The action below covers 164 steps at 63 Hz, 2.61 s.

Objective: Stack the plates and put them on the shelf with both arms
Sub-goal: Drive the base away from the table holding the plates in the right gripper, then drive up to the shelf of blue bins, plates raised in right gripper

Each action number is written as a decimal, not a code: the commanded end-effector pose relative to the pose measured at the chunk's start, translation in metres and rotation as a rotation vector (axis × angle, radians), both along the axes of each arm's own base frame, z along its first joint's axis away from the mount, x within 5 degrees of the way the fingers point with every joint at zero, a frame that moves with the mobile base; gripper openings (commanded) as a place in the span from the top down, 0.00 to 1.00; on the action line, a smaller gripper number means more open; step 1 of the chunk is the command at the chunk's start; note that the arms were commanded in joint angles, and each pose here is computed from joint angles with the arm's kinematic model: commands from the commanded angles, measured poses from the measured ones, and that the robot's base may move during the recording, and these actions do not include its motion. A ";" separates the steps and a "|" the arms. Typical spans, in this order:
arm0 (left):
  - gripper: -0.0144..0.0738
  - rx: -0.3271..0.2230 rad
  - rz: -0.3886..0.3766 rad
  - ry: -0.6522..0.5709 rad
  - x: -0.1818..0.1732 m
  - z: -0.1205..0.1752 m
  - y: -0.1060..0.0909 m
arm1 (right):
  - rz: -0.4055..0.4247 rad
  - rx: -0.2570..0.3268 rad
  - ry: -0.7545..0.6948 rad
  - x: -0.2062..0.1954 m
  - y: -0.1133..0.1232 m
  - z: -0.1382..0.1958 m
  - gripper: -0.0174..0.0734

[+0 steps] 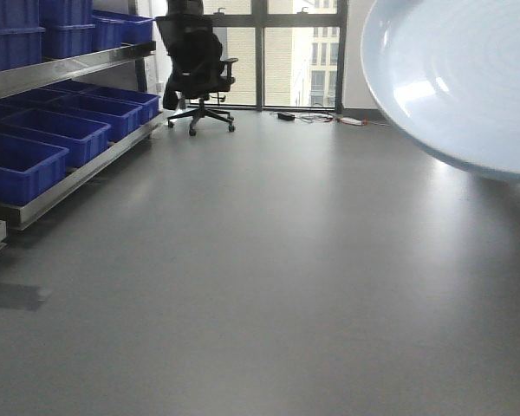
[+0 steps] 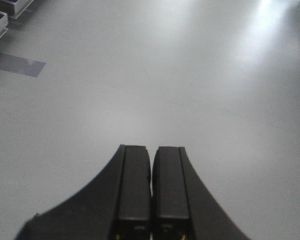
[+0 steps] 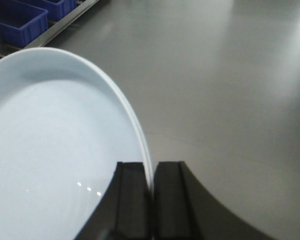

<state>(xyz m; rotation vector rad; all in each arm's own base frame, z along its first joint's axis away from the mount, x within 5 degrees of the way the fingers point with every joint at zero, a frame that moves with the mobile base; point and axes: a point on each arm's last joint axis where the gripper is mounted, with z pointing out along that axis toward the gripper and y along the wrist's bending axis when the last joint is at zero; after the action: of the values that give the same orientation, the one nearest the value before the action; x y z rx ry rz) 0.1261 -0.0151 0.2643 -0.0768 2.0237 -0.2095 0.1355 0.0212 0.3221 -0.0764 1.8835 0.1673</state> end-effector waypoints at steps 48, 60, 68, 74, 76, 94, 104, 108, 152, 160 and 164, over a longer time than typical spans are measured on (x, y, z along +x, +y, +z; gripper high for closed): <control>0.74 -0.019 -0.001 -0.103 0.004 0.016 -0.001 | -0.012 0.015 -0.134 0.002 -0.001 0.020 0.75; 0.74 -0.019 -0.001 -0.103 0.004 0.016 -0.001 | -0.012 0.015 -0.134 0.002 -0.001 0.020 0.75; 0.74 -0.019 -0.001 -0.103 0.004 0.016 -0.001 | -0.012 0.015 -0.134 0.002 -0.001 0.020 0.75; 0.74 -0.019 -0.001 -0.103 0.004 0.016 -0.001 | -0.012 0.015 -0.134 0.002 -0.001 0.020 0.75; 0.74 -0.019 -0.001 -0.103 0.004 0.016 -0.001 | -0.012 0.015 -0.134 0.002 -0.001 0.020 0.75; 0.74 -0.019 -0.001 -0.103 0.004 0.016 -0.001 | -0.012 0.015 -0.134 0.002 -0.001 0.020 0.75; 0.74 -0.019 -0.001 -0.103 0.004 0.016 -0.001 | -0.012 0.015 -0.134 0.002 -0.001 0.020 0.75; 0.74 -0.019 -0.001 -0.103 0.004 0.016 -0.001 | -0.012 0.015 -0.134 0.002 -0.001 0.020 0.75; 0.74 -0.019 -0.001 -0.103 0.004 0.016 -0.001 | -0.012 0.015 -0.134 0.002 -0.001 0.020 0.75; 0.74 -0.019 -0.001 -0.103 0.004 0.016 -0.001 | -0.012 0.015 -0.134 0.002 -0.001 0.020 0.75; 0.74 -0.019 -0.001 -0.103 0.004 0.016 -0.001 | -0.012 0.015 -0.134 0.002 -0.001 0.020 0.75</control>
<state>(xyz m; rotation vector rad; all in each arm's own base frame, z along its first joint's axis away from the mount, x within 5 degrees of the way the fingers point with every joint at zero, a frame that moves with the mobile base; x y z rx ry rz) 0.1261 -0.0151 0.2643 -0.0768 2.0237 -0.2095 0.1355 0.0212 0.3221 -0.0764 1.8835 0.1673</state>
